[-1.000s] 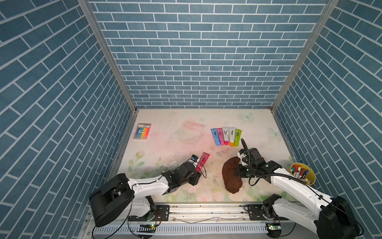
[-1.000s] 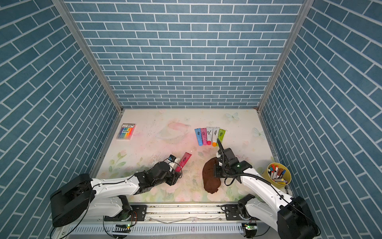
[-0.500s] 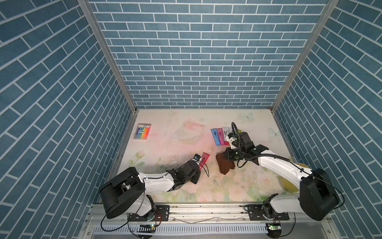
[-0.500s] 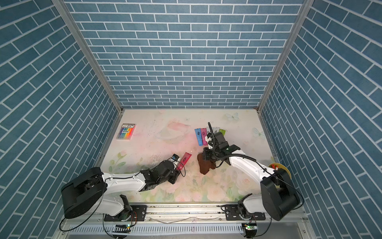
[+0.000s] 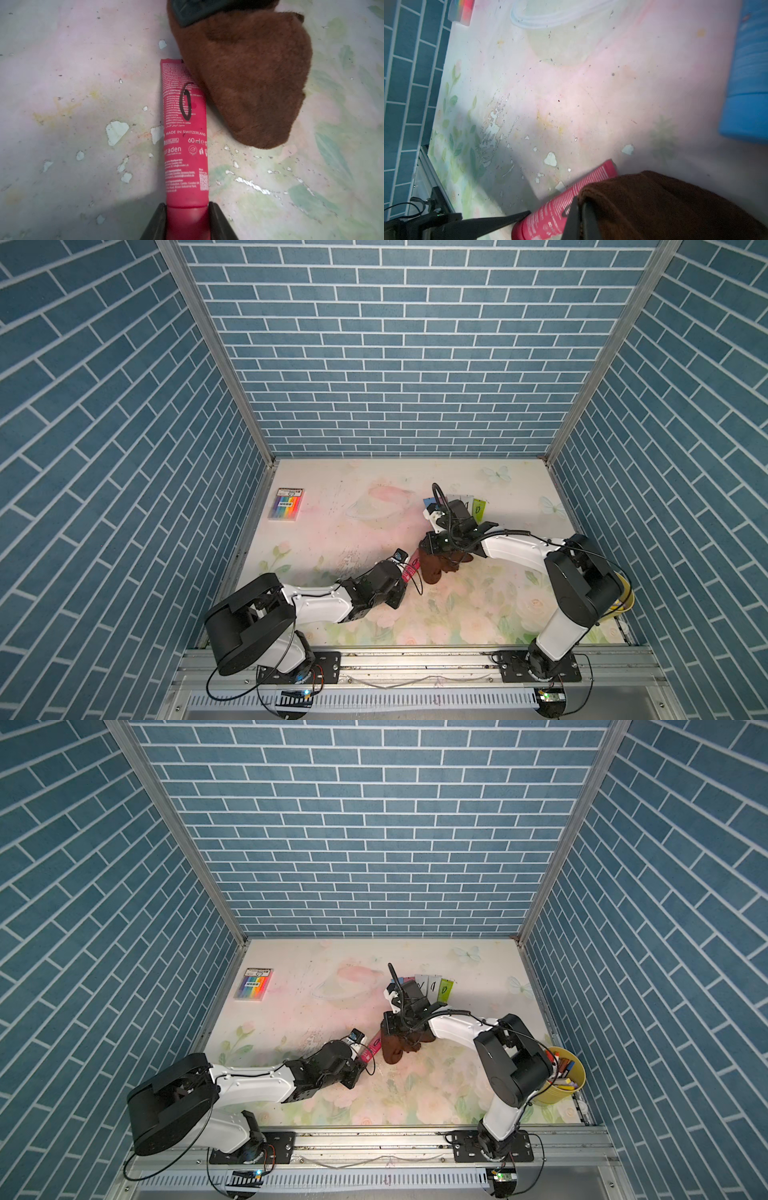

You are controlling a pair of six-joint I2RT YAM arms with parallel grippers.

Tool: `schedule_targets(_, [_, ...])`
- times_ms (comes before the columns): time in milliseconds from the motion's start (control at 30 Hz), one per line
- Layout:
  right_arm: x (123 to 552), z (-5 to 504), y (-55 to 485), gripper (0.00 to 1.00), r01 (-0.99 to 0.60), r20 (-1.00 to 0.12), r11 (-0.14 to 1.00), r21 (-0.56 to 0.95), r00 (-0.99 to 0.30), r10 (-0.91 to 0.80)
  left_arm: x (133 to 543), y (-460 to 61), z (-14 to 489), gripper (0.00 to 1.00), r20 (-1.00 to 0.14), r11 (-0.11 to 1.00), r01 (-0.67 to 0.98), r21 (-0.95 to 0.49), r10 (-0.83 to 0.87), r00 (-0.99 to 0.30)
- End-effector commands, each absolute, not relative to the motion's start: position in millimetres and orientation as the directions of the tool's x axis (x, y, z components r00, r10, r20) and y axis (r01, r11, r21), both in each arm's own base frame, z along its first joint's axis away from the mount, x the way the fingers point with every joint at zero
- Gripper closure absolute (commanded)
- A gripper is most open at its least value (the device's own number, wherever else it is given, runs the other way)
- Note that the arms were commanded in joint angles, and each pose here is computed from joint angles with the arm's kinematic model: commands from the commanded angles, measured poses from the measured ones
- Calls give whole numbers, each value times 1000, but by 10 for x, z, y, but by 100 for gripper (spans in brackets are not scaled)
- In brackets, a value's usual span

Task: Wipe the surface of the toothpaste tube
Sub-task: Wipe the dirt from the toothpaste tube.

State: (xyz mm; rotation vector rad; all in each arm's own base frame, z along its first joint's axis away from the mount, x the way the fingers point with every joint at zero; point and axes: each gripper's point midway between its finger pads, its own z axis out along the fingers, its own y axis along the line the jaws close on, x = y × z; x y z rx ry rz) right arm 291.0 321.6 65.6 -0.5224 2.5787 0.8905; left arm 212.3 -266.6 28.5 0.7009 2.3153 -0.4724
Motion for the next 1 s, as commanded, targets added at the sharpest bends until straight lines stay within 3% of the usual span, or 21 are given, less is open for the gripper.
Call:
schedule_targets(0, [2944,483,3318,100,-475,-458,732,488,-854,-249,2121,-2752,347,68,-703,768,621,-157,355,-616])
schedule_targets(333, [2458,-45,3214,100,-447,-345,738,505,-889,-302,2143,-2738,310,70,-695,778,612,-144,360,-622])
schedule_targets(667, [1837,24,3434,100,-473,-322,653,592,-881,-347,2166,-2716,305,74,-697,789,601,-132,357,-622])
schedule_targets(767, [1824,19,3356,100,-457,-322,670,585,-889,-325,2165,-2707,315,75,-699,790,598,-133,352,-622])
schedule_targets(967, [2143,-220,2794,100,-345,-296,826,445,-928,-228,2162,-2688,350,77,-708,792,595,-139,340,-618])
